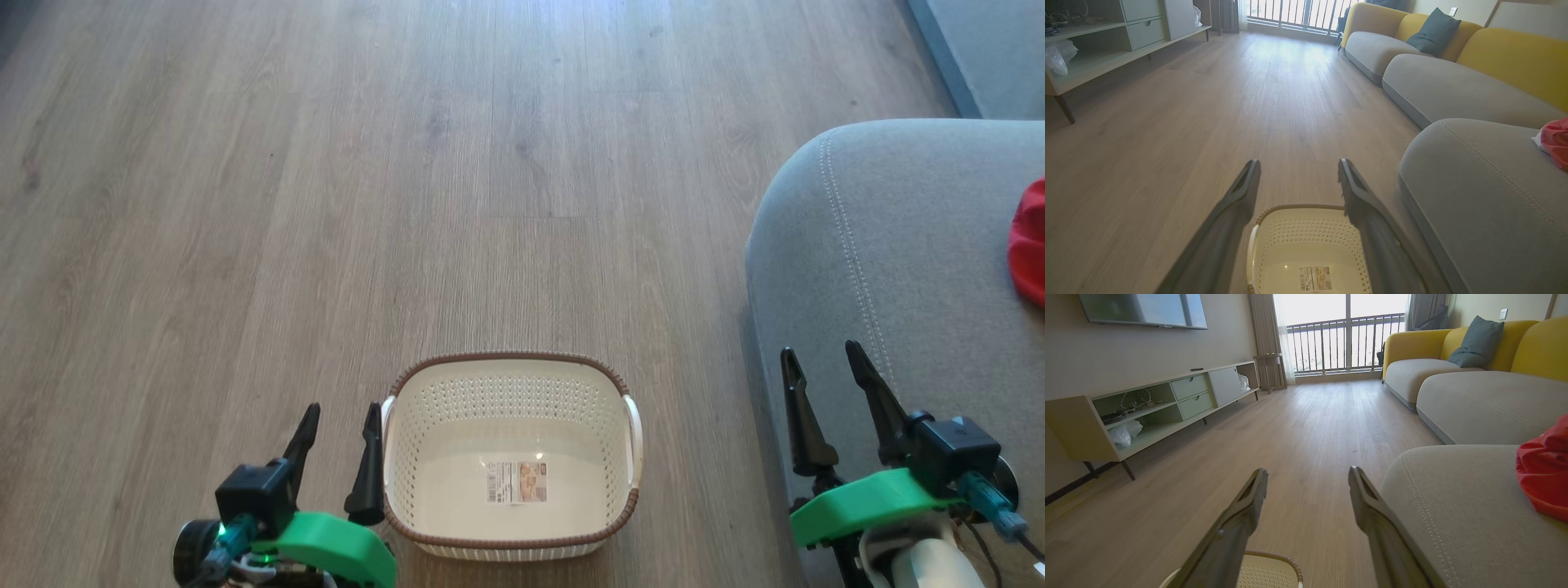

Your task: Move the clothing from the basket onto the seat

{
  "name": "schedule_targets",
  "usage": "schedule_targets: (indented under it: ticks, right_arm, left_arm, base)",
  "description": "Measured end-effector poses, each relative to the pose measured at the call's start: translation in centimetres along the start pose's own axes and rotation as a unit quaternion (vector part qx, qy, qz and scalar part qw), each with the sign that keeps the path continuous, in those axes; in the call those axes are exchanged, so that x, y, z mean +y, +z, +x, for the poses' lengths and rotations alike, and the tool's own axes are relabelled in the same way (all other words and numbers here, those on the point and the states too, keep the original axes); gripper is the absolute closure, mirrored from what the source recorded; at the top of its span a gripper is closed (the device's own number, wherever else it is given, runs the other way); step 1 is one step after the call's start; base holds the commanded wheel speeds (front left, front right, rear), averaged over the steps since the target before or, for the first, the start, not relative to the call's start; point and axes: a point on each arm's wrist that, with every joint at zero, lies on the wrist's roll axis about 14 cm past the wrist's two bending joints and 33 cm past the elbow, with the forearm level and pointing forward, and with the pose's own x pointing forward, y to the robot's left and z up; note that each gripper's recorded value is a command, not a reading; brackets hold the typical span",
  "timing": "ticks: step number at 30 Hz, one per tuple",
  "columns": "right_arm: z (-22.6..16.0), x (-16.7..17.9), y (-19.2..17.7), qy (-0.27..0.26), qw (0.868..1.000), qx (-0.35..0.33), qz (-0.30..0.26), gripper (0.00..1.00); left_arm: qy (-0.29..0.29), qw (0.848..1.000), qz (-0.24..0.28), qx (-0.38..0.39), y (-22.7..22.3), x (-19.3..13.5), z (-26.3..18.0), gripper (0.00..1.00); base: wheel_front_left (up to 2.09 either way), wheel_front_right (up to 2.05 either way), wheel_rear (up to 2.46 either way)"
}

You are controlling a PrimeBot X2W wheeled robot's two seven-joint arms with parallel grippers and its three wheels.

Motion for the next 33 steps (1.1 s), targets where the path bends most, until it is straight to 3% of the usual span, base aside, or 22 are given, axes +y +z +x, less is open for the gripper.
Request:
schedule_targets:
  ticks: [33]
  right_arm:
    - [-0.1, -1.1, -0.3, -0.017, 1.0, 0.005, -0.01, 0.0]
  left_arm:
    - [-0.039, 0.999, -0.027, -0.006, 0.5, -1.4, 0.3, 0.0]
  base:
    - [0.0, 0.0, 0.0]
